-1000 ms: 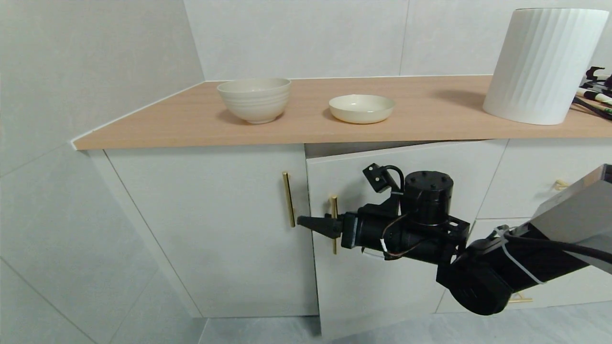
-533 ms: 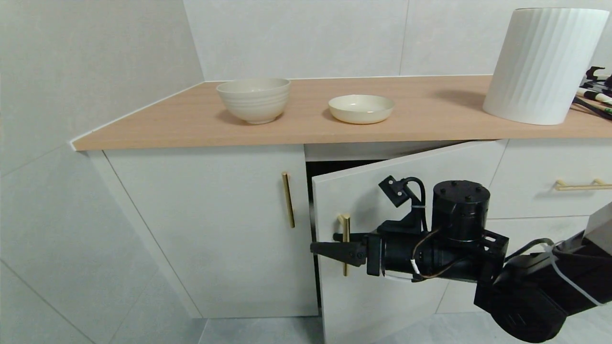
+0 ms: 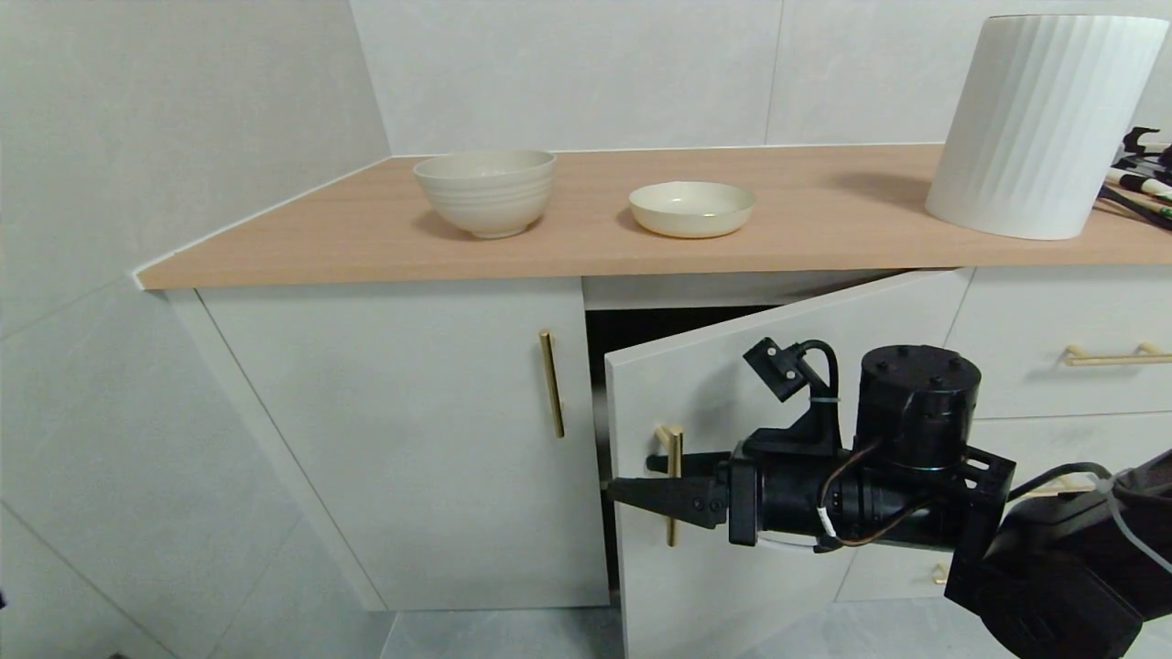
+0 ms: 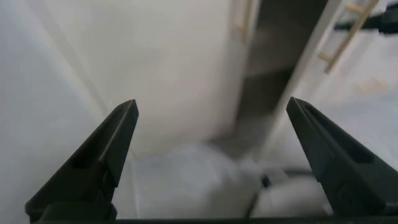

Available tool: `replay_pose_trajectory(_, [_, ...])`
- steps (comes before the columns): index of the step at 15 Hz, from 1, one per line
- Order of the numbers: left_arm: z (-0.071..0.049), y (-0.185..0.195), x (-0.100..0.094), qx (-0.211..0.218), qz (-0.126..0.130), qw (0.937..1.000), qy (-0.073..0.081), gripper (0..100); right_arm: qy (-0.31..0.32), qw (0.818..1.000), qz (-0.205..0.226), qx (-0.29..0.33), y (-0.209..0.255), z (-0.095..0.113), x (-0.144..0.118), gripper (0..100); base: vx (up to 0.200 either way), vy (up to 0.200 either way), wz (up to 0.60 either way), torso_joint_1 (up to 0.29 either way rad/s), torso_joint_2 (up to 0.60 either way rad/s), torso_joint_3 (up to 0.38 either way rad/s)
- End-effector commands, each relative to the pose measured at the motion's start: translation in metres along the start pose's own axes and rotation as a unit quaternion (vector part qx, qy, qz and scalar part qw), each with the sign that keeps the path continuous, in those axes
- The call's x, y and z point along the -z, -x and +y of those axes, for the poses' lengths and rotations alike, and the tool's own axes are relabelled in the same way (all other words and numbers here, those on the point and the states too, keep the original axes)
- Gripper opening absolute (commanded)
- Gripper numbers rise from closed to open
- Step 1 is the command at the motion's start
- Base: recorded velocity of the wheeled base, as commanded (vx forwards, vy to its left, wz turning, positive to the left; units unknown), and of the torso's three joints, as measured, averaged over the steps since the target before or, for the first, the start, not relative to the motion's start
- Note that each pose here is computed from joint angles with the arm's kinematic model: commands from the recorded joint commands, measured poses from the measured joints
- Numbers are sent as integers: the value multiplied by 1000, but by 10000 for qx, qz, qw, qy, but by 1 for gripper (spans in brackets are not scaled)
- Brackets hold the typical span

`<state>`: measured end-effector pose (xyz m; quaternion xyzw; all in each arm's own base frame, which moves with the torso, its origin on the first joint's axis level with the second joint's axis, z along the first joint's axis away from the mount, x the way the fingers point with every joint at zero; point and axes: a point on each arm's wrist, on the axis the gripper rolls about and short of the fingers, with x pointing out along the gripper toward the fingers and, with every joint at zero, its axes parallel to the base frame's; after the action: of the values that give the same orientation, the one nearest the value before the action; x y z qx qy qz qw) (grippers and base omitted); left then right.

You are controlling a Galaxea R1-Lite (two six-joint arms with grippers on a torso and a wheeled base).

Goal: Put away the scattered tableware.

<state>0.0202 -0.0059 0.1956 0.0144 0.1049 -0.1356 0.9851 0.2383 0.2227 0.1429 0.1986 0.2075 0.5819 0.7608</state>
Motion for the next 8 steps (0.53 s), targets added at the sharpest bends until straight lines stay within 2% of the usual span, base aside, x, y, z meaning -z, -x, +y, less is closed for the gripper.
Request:
replay_pose_trajectory(1, [10,-111,-36,1156,1496,9819,51,100,55,10000,-17,-18,1,2,-1,100,0,0,0,0,0,0])
replay_pose_trajectory(2, [2,-132,-36,1447,1595,9765,54,0,58,10000,-12,-15,2,2,-1,100,0,0,0,0,0,0])
replay_pose_trajectory(4, [-17,-168,-36,1867,1508,9707,66,0,48,10000,10,-3,2,1,1,100,0,0,0,0,0,0])
replay_pose_trajectory(6, [-32,-200,-31,2147,1330,9676,-2,0,70,10000,-17,-18,3,3,-1,100,0,0,0,0,0,0])
replay_pose_trajectory(7, [-36,-216,-28,2197,1169,9685,2,0,70,10000,-17,-18,4,4,-1,100,0,0,0,0,0,0])
replay_pose_trajectory(8, [-39,-229,-25,2238,1080,9686,116,0,75,10000,-23,-21,5,5,-1,100,0,0,0,0,0,0])
